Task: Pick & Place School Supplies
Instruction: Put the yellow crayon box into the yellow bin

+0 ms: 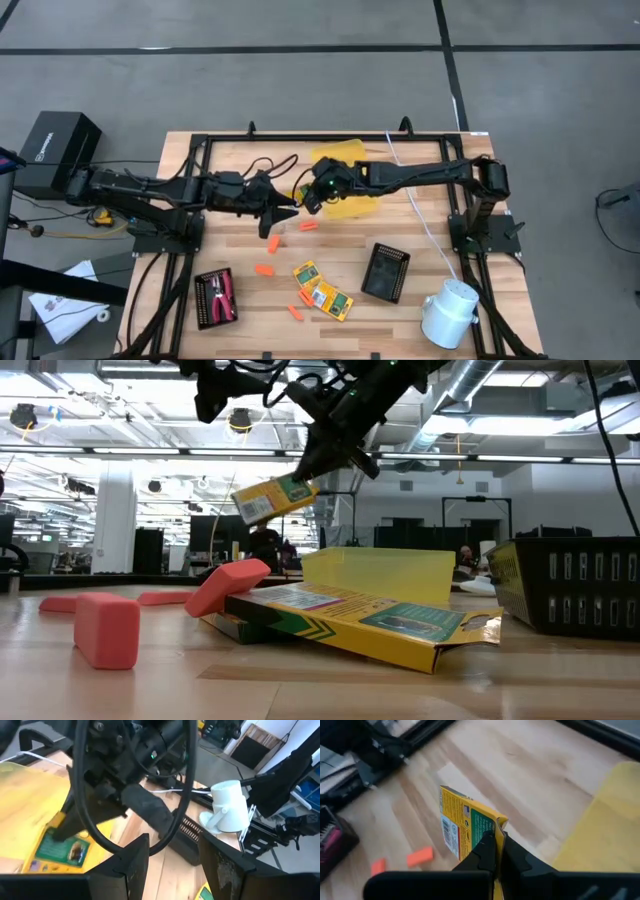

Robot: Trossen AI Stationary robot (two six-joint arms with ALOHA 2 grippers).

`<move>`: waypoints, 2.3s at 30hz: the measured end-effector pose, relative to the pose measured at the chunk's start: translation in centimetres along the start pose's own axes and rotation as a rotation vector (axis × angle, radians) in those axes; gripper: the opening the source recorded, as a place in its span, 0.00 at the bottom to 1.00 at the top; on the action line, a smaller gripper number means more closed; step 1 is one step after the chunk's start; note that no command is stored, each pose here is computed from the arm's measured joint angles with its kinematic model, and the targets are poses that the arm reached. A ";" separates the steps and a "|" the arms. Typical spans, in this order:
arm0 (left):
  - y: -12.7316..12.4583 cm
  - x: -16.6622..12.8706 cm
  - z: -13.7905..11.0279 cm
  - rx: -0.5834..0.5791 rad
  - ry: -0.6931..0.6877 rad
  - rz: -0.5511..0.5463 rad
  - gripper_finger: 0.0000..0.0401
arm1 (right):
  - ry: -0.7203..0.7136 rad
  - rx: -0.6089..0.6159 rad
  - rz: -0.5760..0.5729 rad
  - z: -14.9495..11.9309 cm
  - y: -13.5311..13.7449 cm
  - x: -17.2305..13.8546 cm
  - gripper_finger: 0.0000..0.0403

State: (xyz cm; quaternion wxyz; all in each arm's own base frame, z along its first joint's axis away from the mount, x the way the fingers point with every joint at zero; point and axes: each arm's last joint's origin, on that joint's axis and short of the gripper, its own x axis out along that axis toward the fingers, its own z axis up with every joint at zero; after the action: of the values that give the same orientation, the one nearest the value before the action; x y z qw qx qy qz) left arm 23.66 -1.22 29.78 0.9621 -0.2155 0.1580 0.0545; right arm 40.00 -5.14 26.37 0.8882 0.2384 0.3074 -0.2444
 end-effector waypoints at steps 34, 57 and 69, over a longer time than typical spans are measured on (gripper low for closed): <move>1.1 0.2 0.1 0.005 0.011 0.036 0.42 | 0.216 0.018 -0.265 2.8 -11.1 -3.5 0.08; 4.6 0.0 -2.9 -0.083 0.472 0.067 0.42 | -0.033 0.028 -0.145 6.4 -9.0 -8.7 0.47; 5.3 5.1 -6.3 -0.199 0.733 -0.127 0.44 | -0.241 -0.037 -0.064 9.7 -7.5 -14.9 0.43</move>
State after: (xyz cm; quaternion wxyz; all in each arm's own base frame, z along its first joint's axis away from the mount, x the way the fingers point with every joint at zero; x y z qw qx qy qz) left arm 25.85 1.01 20.63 0.8176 -0.3223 0.4719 -0.0710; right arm 29.49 -12.18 40.90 0.9147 0.1812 0.2102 -0.2938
